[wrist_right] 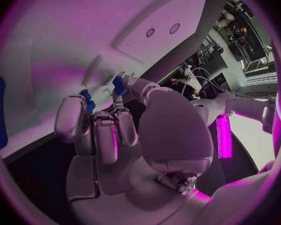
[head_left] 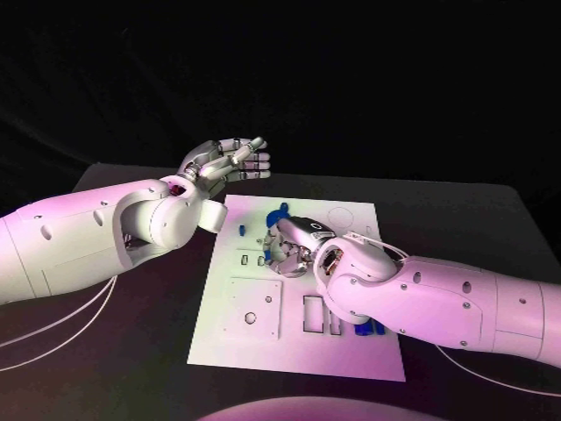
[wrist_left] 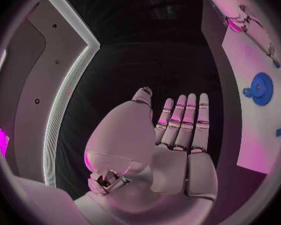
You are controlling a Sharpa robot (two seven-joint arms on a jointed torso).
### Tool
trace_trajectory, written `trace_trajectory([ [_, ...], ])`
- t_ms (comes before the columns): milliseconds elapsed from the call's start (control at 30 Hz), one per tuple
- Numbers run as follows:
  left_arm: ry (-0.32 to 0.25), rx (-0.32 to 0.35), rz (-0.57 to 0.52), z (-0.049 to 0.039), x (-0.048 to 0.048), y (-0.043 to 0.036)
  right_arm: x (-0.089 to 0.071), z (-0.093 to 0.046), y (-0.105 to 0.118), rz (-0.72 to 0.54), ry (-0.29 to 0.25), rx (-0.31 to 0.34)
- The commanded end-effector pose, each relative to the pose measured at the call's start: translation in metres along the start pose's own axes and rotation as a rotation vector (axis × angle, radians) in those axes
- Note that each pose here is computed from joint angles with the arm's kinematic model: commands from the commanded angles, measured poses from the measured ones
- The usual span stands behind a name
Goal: Assemble the parts on the task board
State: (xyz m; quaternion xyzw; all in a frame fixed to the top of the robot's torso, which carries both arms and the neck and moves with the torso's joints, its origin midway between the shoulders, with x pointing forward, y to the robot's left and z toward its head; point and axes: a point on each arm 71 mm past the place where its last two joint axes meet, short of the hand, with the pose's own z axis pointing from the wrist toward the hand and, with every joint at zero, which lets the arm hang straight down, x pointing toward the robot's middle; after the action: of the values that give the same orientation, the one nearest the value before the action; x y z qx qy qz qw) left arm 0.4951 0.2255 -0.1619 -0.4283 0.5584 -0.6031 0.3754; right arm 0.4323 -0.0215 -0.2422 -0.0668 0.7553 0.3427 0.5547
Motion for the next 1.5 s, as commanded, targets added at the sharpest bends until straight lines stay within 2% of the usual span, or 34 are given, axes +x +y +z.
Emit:
trace_trajectory([
  [33, 0.022, 0.004, -0.008, 0.0002, 0.0031, -0.0009, 0.0029, 0.0003, 0.0011, -0.025, 0.012, -0.005],
  [633, 0.022, 0.004, -0.008, -0.0002, 0.0024, -0.001, 0.0084, 0.0001, 0.0005, -0.026, 0.036, -0.001],
  [1500, 0.021, 0.002, -0.008, -0.0004, 0.0014, -0.0009, 0.0067, -0.0002, -0.0002, -0.017, 0.012, -0.001],
])
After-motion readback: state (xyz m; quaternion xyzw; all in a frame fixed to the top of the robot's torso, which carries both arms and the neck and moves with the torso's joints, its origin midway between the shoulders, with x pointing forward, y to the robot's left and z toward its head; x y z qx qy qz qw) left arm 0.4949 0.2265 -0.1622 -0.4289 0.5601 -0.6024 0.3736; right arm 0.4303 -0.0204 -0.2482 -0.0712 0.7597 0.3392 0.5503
